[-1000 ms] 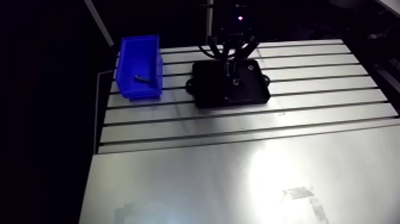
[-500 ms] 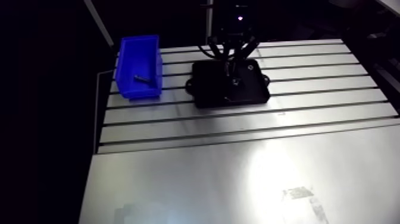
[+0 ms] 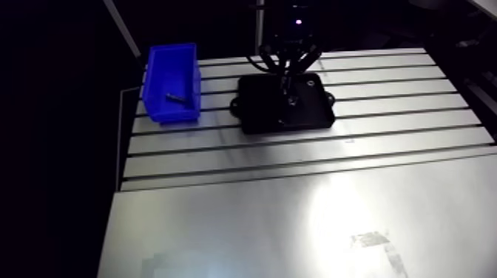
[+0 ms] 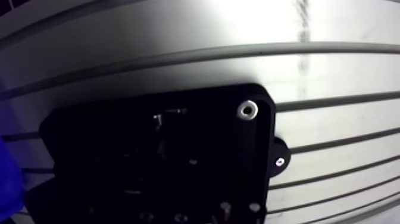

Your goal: Pick up the M10 bolt from the tray and put it into the blue bin.

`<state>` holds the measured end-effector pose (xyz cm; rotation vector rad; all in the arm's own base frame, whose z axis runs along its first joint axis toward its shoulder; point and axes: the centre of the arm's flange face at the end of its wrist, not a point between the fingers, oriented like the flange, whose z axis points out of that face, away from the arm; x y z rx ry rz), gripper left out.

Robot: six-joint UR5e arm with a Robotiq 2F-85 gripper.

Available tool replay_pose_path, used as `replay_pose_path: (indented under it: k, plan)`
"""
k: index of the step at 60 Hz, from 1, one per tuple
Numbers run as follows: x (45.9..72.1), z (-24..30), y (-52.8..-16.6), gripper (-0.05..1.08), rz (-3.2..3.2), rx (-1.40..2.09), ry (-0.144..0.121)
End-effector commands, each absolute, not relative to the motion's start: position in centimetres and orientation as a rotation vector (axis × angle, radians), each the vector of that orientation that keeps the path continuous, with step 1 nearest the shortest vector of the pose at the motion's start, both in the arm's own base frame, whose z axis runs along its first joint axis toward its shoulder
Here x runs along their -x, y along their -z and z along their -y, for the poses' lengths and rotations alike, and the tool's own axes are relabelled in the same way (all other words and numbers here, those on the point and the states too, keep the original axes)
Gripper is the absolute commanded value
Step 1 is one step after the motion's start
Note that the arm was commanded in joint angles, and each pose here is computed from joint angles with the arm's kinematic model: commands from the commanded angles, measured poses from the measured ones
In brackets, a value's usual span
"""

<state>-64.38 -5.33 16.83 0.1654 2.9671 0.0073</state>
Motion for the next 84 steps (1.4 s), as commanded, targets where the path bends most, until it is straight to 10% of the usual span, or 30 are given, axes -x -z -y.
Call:
replay_pose_path:
  k: [1,38,84]
  plan:
    - [64.3,5.4,-16.5,0.78,-2.962,-0.163,-0.009]
    - [64.3,5.5,-17.7,1.05,-2.973,-0.162,-0.003]
    - [61.7,9.1,-30.3,1.07,-3.006,0.099,0.024]
